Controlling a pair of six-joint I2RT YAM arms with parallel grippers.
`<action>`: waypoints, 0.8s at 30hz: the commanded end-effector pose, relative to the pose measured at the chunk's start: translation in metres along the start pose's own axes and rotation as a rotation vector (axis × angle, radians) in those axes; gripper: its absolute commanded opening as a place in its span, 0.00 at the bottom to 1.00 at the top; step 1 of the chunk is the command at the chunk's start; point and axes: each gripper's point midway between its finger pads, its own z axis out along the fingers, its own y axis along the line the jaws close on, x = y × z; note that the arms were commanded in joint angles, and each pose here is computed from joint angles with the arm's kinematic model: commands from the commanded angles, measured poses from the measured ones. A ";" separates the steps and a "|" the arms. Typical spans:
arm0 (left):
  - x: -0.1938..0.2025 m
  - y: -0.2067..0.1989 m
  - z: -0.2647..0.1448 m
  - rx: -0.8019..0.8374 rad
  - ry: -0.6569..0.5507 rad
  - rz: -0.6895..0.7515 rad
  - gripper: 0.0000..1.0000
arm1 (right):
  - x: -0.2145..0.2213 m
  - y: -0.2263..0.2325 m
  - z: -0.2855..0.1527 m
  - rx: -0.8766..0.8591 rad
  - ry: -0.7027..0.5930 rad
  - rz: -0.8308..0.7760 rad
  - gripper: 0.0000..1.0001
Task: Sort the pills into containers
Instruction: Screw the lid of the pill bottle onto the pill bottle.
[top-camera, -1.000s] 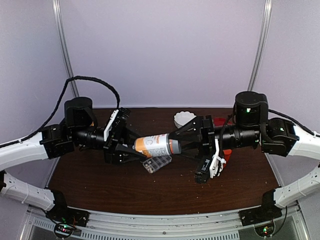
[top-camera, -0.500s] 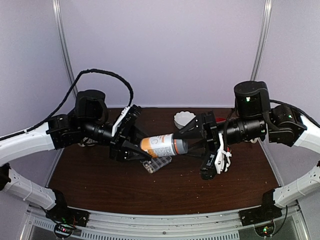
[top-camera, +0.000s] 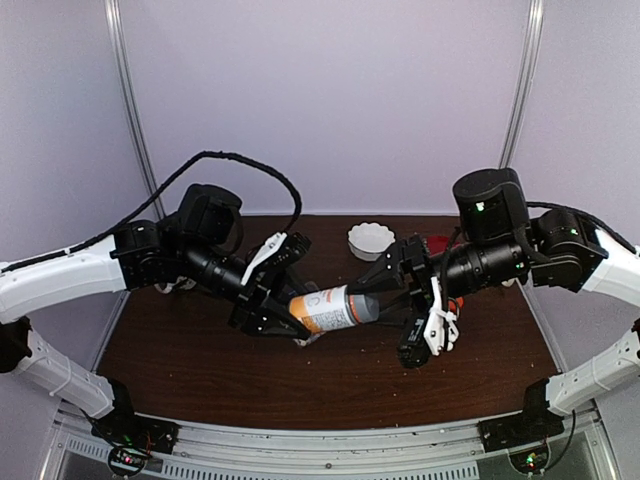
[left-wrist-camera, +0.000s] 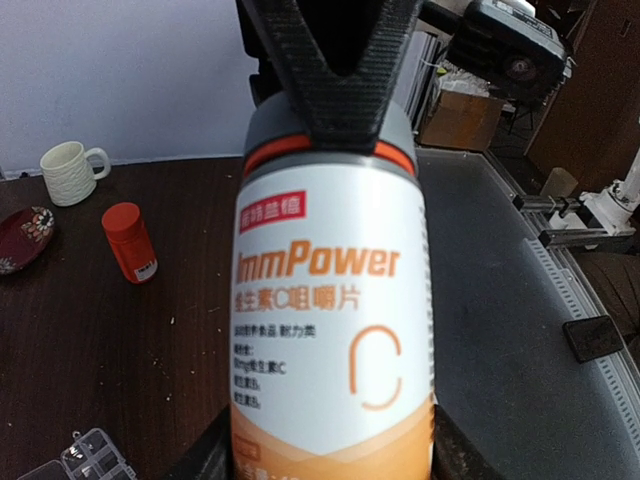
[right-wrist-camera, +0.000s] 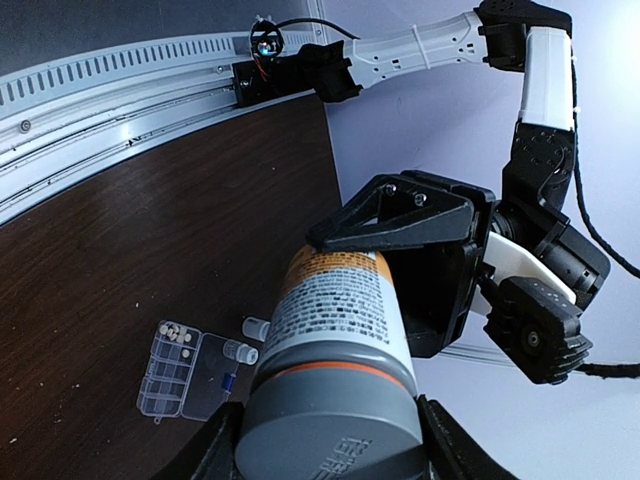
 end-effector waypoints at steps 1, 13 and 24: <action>0.009 0.001 -0.001 -0.027 0.014 -0.009 0.00 | -0.007 -0.031 -0.012 0.106 -0.011 -0.020 0.16; 0.003 -0.011 -0.004 0.069 -0.047 -0.010 0.00 | -0.008 -0.032 -0.019 0.171 -0.002 -0.079 0.19; -0.003 -0.018 -0.002 0.151 -0.043 -0.023 0.00 | -0.003 -0.031 -0.008 0.187 0.111 -0.295 0.18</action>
